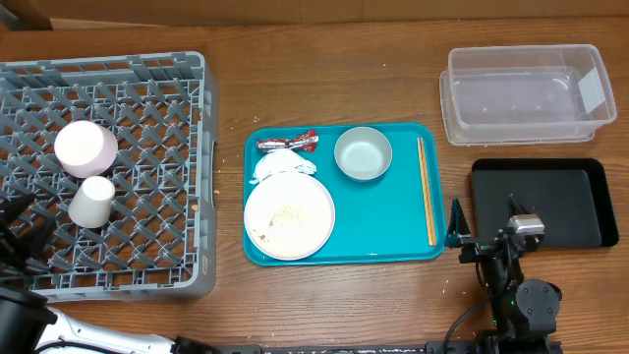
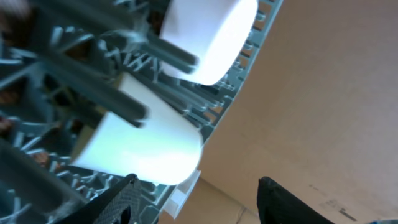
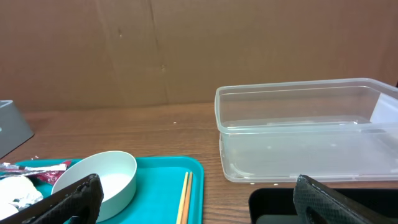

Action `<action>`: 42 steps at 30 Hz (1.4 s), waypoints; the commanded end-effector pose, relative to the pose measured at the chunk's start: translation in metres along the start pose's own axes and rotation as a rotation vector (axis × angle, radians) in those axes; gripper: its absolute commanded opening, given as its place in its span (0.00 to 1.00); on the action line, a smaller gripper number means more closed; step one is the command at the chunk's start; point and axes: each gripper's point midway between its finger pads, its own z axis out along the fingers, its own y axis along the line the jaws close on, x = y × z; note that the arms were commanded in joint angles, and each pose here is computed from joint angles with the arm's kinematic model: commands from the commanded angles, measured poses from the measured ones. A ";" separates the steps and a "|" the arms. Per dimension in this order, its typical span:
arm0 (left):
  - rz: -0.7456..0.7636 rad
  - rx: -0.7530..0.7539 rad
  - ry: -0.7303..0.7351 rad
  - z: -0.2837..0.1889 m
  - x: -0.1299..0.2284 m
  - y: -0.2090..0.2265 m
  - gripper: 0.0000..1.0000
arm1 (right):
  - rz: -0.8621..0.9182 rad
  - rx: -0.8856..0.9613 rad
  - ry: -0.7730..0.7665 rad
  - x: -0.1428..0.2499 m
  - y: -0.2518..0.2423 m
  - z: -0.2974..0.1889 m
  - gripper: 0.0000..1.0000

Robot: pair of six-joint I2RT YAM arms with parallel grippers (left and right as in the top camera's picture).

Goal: Sort waste into correct bins and load items into the dishwasher

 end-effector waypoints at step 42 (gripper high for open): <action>0.272 -1.449 -0.357 0.016 0.034 0.007 0.04 | -0.007 0.008 -0.007 0.001 -0.002 0.000 1.00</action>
